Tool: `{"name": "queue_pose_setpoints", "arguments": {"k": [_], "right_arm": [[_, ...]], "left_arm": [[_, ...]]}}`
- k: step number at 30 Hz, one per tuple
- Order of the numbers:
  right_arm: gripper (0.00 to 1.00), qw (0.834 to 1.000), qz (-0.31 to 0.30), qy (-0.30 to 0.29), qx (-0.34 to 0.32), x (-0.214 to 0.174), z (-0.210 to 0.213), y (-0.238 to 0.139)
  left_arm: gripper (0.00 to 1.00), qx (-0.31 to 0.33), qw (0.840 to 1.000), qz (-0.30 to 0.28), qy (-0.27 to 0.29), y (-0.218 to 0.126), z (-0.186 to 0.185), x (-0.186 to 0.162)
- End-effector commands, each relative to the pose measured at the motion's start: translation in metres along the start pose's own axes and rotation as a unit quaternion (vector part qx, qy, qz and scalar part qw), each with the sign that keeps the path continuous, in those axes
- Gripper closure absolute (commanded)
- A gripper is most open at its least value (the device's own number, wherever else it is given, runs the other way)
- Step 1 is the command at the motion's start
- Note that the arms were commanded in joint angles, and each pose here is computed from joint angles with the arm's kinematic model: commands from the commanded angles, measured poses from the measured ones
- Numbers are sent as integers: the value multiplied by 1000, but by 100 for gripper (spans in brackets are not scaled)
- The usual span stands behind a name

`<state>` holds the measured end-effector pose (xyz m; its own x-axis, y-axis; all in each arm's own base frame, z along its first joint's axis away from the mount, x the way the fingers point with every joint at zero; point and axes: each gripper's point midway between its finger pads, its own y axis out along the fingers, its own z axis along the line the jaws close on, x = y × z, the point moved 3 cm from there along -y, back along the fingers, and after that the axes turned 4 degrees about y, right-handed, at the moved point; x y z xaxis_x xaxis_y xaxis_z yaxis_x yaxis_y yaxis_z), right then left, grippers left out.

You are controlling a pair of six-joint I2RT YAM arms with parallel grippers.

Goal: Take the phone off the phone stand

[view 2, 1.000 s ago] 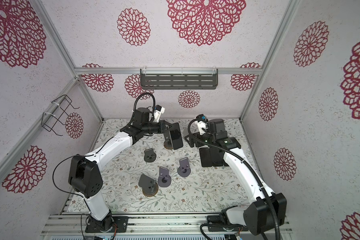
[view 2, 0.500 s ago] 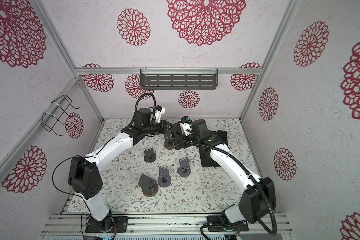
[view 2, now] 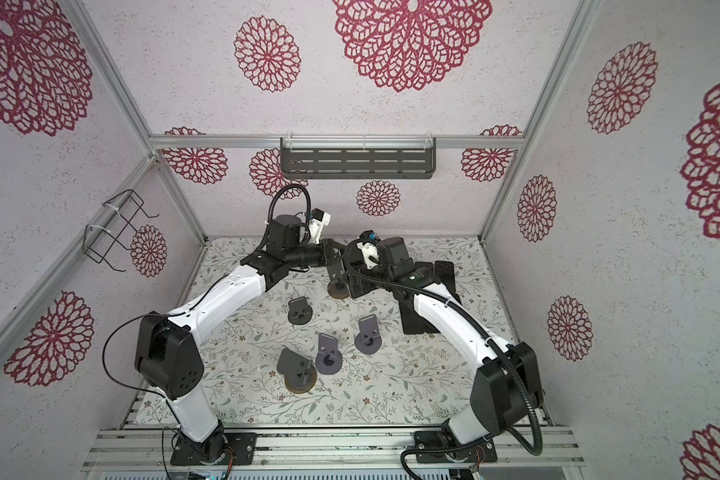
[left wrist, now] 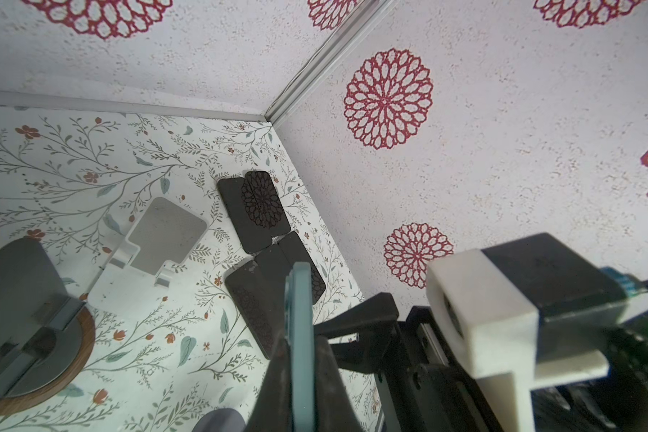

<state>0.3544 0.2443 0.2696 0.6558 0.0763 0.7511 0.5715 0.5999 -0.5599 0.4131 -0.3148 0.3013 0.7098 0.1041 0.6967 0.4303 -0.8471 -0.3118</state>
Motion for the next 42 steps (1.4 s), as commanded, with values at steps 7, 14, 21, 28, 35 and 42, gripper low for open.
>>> {"name": "queue_pose_setpoints", "arguments": {"k": [7,14,21,28,35,42], "right_arm": [[37,998,-45,23,-22,18,1,-3],[43,998,-51,19,-22,21,2,-8],[49,998,-55,18,-19,24,6,-15],[55,996,-71,21,-59,29,-10,-38],[65,990,-60,52,-117,22,-58,-60],[86,975,-7,83,-207,9,-127,-70]], "left_arm": [[100,-20,998,-37,36,-14,-30,21],[73,-27,998,-38,43,-14,-32,21],[47,-2,997,-44,55,-18,-28,31],[40,68,993,-64,76,-58,-16,55],[40,160,981,-57,92,-133,12,51],[40,278,952,5,126,-189,43,21]]}}
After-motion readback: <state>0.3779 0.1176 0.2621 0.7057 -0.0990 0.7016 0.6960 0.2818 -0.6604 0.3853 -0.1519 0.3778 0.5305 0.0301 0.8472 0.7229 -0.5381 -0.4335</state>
